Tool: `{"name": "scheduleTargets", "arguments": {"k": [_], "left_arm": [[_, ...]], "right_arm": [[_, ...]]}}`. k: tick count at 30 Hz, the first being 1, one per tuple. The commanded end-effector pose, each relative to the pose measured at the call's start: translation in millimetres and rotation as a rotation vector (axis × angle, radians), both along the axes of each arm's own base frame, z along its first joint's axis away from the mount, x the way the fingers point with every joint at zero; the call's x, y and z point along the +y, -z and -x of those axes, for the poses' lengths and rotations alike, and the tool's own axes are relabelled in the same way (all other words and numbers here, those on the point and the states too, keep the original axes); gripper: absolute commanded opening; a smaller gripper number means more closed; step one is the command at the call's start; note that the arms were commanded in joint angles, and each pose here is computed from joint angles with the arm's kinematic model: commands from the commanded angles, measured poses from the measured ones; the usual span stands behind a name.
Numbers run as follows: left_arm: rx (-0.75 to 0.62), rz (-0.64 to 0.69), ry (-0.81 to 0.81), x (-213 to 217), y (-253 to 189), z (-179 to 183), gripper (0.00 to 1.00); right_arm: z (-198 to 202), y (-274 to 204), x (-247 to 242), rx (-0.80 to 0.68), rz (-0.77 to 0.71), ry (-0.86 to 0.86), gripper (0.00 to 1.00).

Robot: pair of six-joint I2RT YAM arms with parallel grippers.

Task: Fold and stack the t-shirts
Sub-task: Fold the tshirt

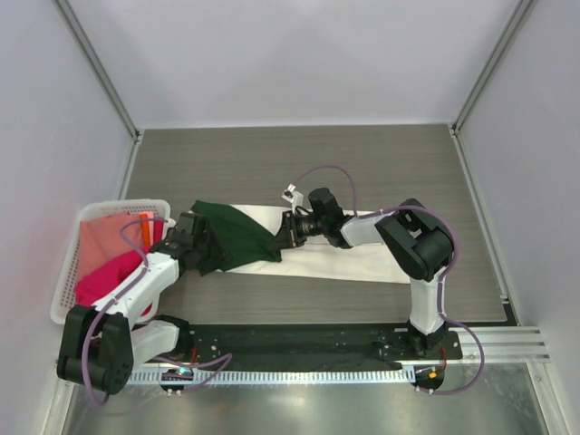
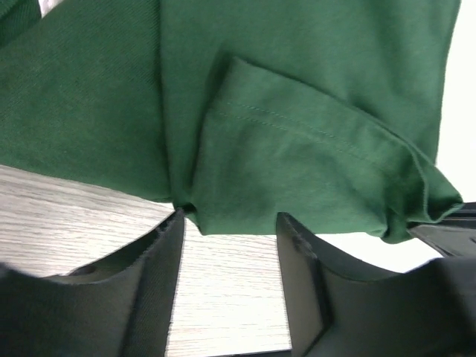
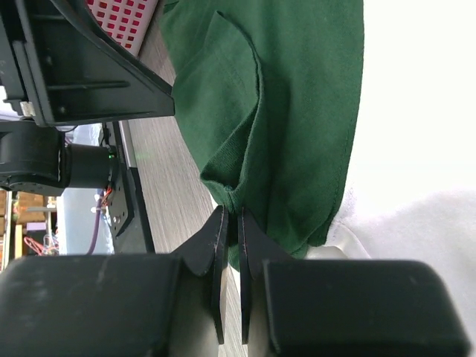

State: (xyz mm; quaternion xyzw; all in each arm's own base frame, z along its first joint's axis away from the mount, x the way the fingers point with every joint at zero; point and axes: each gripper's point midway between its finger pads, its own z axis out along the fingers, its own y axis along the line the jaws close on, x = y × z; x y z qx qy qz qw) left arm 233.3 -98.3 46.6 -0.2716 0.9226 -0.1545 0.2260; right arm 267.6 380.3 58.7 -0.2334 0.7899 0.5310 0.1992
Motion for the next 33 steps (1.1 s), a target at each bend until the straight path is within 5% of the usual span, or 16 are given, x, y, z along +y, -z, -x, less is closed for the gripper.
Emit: {"name": "scheduleTargets", "arguments": {"k": [1,4,7,8,11,13,16,24,33], "left_arm": [[-0.019,-0.004,0.016,-1,1,-3,0.51],[-0.016,-0.007,0.016,-1,5,-4,0.45],[-0.012,-0.009,0.024,-3,8,-5,0.31],[-0.010,-0.013,0.026,-2,9,-5,0.19],[-0.010,-0.011,0.038,-3,9,-5,0.02],[-0.011,-0.002,0.043,-5,7,-3,0.00],[-0.015,0.004,0.055,-6,0,-2,0.00],[-0.005,0.017,0.087,-10,-13,1,0.00],[0.007,0.009,0.087,-8,-13,4,0.00]], "right_arm": [[-4,-13,6,-0.021,-0.052,-0.017,0.01],[-5,-12,5,-0.021,-0.052,-0.015,0.01],[-4,-12,5,-0.018,-0.050,-0.018,0.05],[-4,-12,5,-0.018,-0.050,-0.020,0.09],[-4,-9,3,-0.019,-0.038,-0.017,0.34],[-3,-8,2,-0.040,-0.031,-0.023,0.50],[-4,-5,-2,-0.061,-0.005,-0.022,0.58],[1,-6,-4,-0.122,0.060,-0.026,0.54],[13,-5,1,-0.242,0.196,-0.036,0.37]]}}
